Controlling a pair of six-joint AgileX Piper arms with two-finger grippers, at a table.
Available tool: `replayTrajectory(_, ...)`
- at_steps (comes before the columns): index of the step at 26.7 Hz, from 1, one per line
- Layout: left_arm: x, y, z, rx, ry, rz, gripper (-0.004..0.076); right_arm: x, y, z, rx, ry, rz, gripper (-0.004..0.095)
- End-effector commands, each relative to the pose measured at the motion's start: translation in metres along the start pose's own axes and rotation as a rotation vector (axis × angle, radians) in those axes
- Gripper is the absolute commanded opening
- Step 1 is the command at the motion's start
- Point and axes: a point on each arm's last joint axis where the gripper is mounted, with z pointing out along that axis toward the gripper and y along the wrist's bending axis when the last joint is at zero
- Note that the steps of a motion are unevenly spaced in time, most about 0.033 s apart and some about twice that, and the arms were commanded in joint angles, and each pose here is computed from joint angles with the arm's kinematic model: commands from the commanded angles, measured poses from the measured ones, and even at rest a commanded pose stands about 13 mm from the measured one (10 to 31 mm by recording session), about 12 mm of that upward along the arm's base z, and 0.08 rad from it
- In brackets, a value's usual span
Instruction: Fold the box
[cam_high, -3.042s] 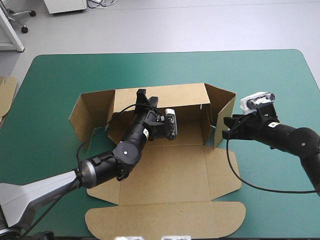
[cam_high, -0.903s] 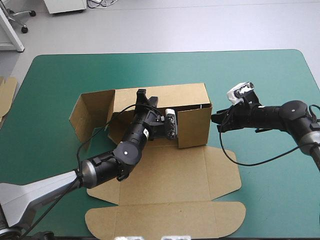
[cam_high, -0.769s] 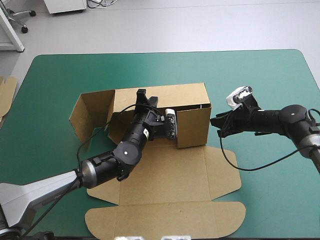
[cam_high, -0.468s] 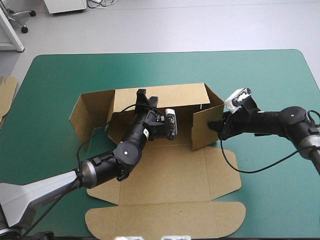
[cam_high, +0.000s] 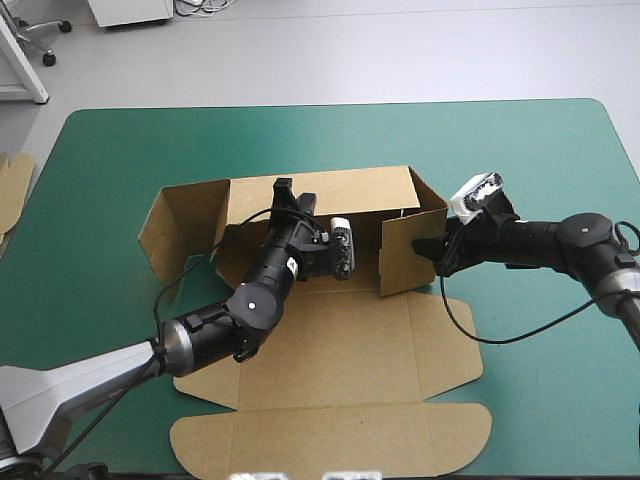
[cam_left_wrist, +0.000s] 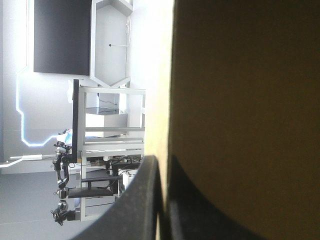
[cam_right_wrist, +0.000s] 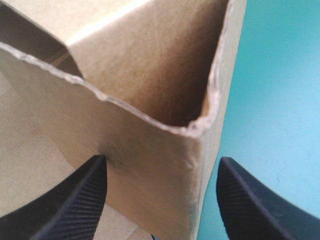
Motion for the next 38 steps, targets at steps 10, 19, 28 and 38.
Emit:
replayTrajectory(10, -0.005, 0.015, -0.007, -0.040, -0.035, -0.050, -0.0015, -0.019, 0.028, 0.014, 0.049, -0.005, -0.013, 0.0562)
replayTrajectory(19, -0.006, 0.015, -0.007, -0.034, -0.044, -0.049, -0.0014, -0.026, 0.032, 0.020, 0.134, -0.046, 0.074, 0.0552)
replayTrajectory(28, -0.008, 0.017, -0.007, -0.034, -0.056, -0.054, -0.0013, -0.038, 0.052, 0.035, 0.271, -0.119, 0.077, 0.0527)
replayTrajectory(38, -0.010, 0.015, -0.007, -0.018, -0.072, -0.062, -0.0013, -0.037, 0.057, 0.038, 0.268, -0.112, 0.118, 0.0397)
